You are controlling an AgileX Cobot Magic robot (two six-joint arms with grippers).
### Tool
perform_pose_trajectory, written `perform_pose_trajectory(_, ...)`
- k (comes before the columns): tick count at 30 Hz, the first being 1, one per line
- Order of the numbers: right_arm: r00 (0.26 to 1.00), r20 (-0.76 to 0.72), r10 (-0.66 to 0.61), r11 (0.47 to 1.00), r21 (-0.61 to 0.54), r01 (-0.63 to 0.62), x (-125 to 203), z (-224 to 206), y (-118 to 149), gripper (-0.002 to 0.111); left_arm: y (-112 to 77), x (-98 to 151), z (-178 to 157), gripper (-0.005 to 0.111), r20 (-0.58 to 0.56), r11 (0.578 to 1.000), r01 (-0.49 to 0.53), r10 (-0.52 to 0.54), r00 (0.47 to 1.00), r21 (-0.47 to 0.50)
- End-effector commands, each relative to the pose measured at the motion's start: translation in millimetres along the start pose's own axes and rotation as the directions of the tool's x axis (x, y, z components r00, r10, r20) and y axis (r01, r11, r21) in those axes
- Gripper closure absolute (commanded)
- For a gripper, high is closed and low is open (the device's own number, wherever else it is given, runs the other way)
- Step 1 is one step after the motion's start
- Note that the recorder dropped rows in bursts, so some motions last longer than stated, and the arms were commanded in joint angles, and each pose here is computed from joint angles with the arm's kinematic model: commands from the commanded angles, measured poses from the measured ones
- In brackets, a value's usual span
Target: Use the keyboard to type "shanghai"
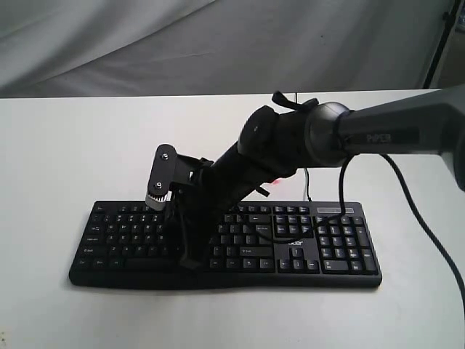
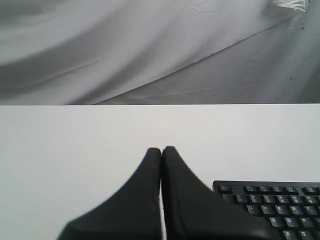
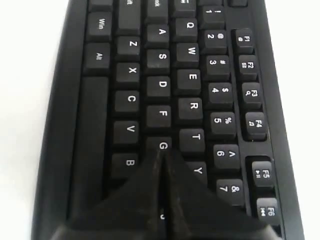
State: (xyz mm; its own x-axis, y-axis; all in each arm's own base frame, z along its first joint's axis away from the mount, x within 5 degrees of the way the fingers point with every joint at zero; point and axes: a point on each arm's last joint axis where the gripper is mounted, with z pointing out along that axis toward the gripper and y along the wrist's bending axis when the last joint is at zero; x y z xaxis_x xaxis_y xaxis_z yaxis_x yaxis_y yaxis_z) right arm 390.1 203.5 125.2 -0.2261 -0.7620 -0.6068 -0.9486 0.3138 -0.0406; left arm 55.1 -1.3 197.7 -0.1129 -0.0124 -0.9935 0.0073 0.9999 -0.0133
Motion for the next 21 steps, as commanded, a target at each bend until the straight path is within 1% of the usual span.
perform_pose_trajectory(1,1.000,0.021,0.014,1.000,-0.005,-0.014,-5.0,-2.3,2.6,0.108,-0.3,0.1,0.3,0.106,-0.001,1.000,0.005,-0.005,1.000,0.004)
perform_pose_trajectory(3,0.999,0.037,0.023,0.999,0.031,-0.024,-10.3,0.4,3.6,0.108,-0.3,0.1,0.3,0.106,-0.001,1.000,0.005,-0.005,1.000,0.004)
perform_pose_trajectory(7,0.997,0.073,0.013,0.999,0.037,-0.015,-30.9,2.8,8.4,0.108,-0.3,0.1,0.3,0.106,-0.001,1.000,0.005,-0.005,1.000,0.004)
perform_pose_trajectory(10,0.995,0.096,0.002,0.998,0.062,-0.008,-47.0,7.5,11.2,0.108,-0.3,0.1,0.3,0.106,-0.001,1.000,0.005,-0.005,1.000,0.004)
perform_pose_trajectory(15,0.995,0.100,-0.003,0.998,0.066,-0.003,-68.9,25.8,10.2,0.108,-0.3,0.1,0.3,0.106,-0.001,1.000,0.005,-0.005,1.000,0.004)
perform_pose_trajectory(18,0.994,0.109,-0.005,0.999,0.047,0.000,-82.5,39.8,8.4,0.108,-0.3,0.1,0.3,0.106,-0.001,1.000,0.005,-0.005,1.000,0.004)
perform_pose_trajectory(21,0.995,0.104,-0.009,0.999,0.042,0.005,-83.9,43.3,5.9,0.108,-0.3,0.1,0.3,0.106,-0.001,1.000,0.005,-0.005,1.000,0.004)
